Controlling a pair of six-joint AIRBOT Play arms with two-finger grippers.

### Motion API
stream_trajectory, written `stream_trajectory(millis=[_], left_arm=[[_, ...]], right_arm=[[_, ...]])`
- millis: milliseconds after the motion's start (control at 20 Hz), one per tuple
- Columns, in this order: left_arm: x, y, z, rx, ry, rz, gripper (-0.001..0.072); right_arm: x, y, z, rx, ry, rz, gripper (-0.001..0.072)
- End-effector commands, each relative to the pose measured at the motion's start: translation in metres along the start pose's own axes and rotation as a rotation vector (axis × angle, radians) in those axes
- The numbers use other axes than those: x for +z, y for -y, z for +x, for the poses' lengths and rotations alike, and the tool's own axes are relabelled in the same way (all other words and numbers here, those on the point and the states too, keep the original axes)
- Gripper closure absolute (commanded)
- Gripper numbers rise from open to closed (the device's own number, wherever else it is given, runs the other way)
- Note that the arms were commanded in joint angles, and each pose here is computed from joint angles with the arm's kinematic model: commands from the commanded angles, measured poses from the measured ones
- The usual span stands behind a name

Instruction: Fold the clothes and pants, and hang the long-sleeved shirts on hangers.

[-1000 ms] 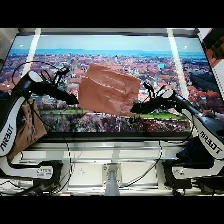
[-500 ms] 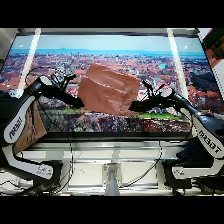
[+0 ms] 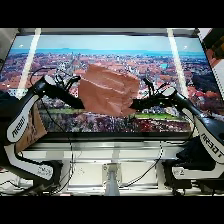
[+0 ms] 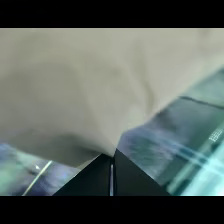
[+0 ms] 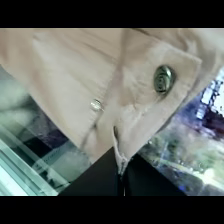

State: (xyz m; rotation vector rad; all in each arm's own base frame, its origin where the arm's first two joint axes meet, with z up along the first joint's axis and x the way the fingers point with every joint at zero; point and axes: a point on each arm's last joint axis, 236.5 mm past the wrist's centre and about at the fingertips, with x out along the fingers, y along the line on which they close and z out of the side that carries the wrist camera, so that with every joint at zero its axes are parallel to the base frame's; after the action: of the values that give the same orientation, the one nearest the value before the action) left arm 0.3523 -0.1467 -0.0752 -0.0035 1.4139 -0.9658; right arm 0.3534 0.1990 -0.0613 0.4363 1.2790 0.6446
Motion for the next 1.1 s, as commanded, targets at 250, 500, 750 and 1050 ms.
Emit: stream_trajectory(millis=[250,500,750,1050], left_arm=[[0.058,0.075,-0.134,0.174,0.261,0.27,0.0694],[0.079,0.15,-0.252,0.394,0.652,0.382,0.0694],[0.06,0.245,-0.375,0.617,1.096,0.479,0.0696],[-0.007,0.328,-0.405,0.582,1.267,0.474,0.0697]], right_arm=[[0.056,-0.095,-0.111,0.023,0.312,-0.274,0.0681],[0.078,-0.188,-0.225,0.053,0.587,-0.422,0.0681],[0.053,-0.241,-0.293,0.13,0.715,-0.384,0.0681],[-0.041,-0.288,-0.306,0.28,0.555,-0.42,0.0682]])
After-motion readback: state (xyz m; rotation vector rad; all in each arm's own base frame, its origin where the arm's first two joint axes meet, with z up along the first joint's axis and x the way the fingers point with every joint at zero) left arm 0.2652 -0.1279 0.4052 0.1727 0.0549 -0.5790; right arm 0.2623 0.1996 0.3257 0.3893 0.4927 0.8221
